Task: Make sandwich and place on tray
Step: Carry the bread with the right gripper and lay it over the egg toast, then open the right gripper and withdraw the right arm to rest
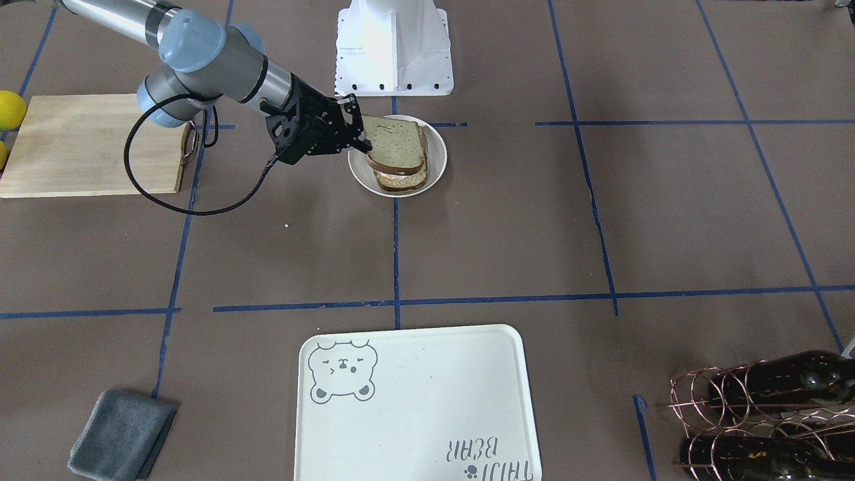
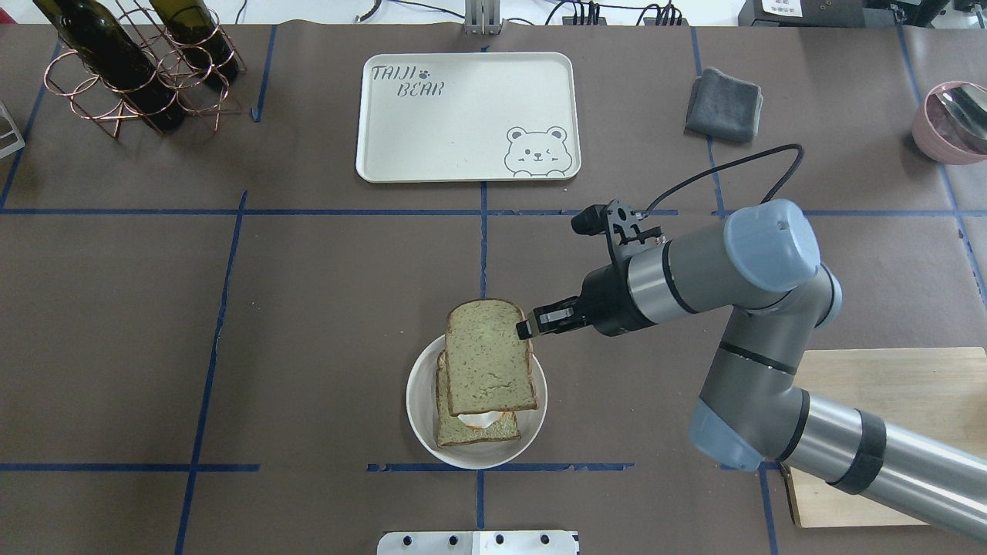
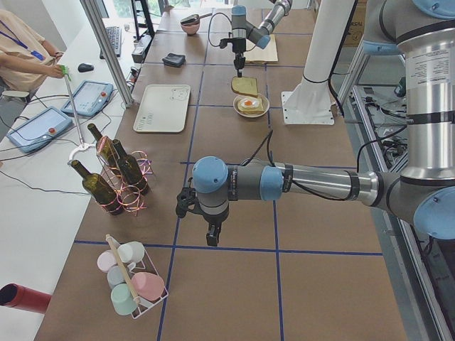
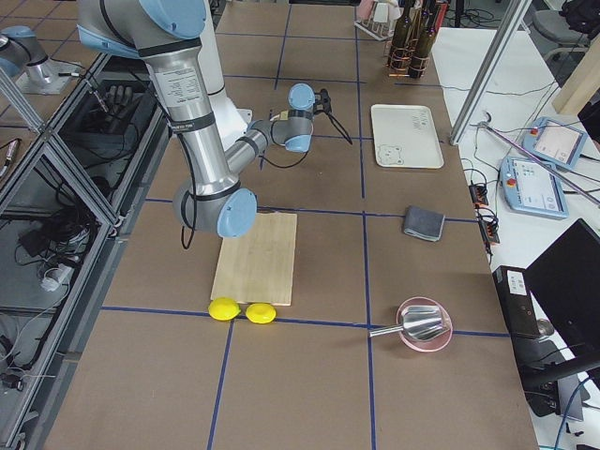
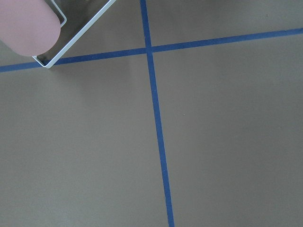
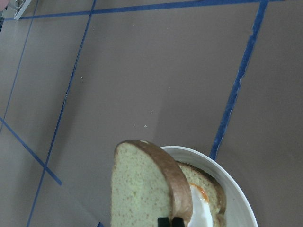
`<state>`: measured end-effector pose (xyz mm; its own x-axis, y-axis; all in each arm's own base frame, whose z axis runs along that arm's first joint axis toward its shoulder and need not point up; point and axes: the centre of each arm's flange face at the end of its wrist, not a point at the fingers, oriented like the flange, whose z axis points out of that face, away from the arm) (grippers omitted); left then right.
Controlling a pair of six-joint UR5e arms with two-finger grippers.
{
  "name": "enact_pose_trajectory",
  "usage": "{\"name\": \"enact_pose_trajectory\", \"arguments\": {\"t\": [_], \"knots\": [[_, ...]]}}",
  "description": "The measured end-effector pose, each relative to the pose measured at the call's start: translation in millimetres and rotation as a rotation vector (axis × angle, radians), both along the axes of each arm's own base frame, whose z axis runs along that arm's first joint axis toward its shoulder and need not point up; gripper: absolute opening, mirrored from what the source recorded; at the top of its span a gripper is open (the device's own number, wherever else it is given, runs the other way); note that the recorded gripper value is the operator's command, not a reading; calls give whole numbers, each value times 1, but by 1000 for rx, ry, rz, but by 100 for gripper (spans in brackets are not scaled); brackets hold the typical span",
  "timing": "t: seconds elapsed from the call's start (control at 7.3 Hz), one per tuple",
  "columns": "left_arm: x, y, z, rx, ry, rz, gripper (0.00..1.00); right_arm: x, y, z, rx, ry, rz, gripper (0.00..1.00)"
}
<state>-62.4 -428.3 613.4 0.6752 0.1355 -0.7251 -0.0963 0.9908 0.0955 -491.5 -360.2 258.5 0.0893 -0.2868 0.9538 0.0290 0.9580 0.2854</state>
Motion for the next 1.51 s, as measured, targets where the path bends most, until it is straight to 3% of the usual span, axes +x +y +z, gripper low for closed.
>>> {"name": "enact_pose_trajectory", "arguments": {"t": [0.27, 0.41, 0.55, 0.96, 1.1, 1.37, 1.51], "knots": [[2, 0, 0, -1, 2, 4, 100, -30, 15, 12, -19, 29, 10, 0], [2, 0, 1, -1, 2, 5, 100, -37, 19, 17, -22, 38, 11, 7], [2, -1, 1, -2, 2, 5, 100, -39, 20, 18, -24, 42, 12, 99], [3, -3, 0, 0, 14, 6, 100, -33, 11, 26, -35, 65, 53, 100], [4, -4, -1, 4, 17, 6, 100, -22, -8, 34, -58, 112, 77, 100], [4, -12, -15, 34, 18, 6, 100, 30, -77, 59, -135, 261, 119, 100], [4, -18, -28, 62, 19, 6, 100, 67, -111, 81, -130, 343, 123, 100]]}}
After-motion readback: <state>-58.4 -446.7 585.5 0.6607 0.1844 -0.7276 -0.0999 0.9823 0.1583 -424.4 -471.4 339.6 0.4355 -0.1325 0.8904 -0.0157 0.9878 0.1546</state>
